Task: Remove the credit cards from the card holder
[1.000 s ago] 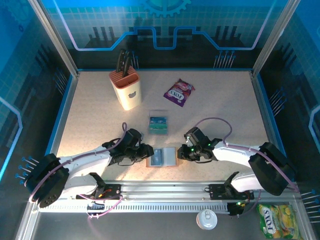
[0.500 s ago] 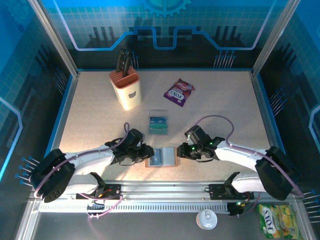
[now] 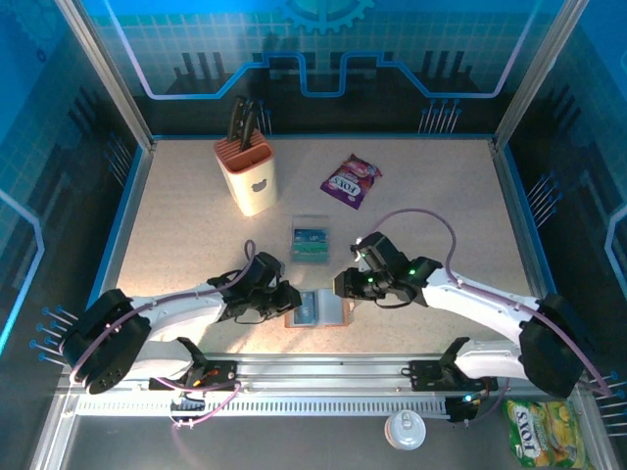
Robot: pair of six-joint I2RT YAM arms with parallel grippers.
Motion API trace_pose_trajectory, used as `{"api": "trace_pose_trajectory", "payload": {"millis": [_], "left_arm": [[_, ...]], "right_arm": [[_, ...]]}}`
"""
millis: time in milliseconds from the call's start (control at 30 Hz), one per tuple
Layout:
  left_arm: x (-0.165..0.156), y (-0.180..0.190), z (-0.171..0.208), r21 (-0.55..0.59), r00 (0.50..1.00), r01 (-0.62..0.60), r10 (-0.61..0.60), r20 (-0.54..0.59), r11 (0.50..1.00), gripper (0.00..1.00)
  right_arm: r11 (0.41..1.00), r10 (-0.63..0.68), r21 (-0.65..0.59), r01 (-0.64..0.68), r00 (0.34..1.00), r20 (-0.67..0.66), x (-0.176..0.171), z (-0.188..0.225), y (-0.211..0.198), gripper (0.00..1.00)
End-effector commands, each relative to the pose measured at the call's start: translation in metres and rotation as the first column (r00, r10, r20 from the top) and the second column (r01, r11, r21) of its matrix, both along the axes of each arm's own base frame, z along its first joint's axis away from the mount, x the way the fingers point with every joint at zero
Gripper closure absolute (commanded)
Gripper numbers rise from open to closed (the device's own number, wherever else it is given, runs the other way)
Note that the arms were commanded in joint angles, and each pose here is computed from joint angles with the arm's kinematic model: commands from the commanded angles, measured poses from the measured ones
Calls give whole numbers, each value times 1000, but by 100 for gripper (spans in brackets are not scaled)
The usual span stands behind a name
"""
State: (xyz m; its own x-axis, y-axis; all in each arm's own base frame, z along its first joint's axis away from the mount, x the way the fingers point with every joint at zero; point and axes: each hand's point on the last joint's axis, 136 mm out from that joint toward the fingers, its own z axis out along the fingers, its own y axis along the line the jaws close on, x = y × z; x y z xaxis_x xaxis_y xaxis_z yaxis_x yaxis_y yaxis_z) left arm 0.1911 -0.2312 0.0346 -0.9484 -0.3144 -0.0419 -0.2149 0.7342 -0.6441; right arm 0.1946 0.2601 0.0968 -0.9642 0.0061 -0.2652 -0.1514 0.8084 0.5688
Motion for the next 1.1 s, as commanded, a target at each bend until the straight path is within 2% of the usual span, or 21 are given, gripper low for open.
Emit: {"api": "trace_pose_trajectory", "payload": {"millis": [0, 167, 433, 800, 1067], "left_arm": [[-5, 11, -7, 32, 1000, -22, 22, -19, 999, 89], [-9, 16, -15, 50, 999, -33, 35, -34, 998, 92], [-15, 22, -22, 63, 998, -38, 40, -43, 997, 93], [-18, 24, -26, 49, 998, -49, 51, -43, 998, 93], [-18, 24, -25, 44, 998, -49, 50, -35, 998, 93]], "right_arm": [[999, 42, 6, -42, 999, -10, -4, 1, 20, 65], [995, 91, 31, -90, 995, -41, -10, -8, 49, 66], [992, 115, 68, -108, 988, -108, -17, -30, 73, 67], [989, 132, 86, -119, 978, -160, -19, -48, 89, 68], [993, 121, 36, -117, 977, -177, -19, -60, 87, 68]]}}
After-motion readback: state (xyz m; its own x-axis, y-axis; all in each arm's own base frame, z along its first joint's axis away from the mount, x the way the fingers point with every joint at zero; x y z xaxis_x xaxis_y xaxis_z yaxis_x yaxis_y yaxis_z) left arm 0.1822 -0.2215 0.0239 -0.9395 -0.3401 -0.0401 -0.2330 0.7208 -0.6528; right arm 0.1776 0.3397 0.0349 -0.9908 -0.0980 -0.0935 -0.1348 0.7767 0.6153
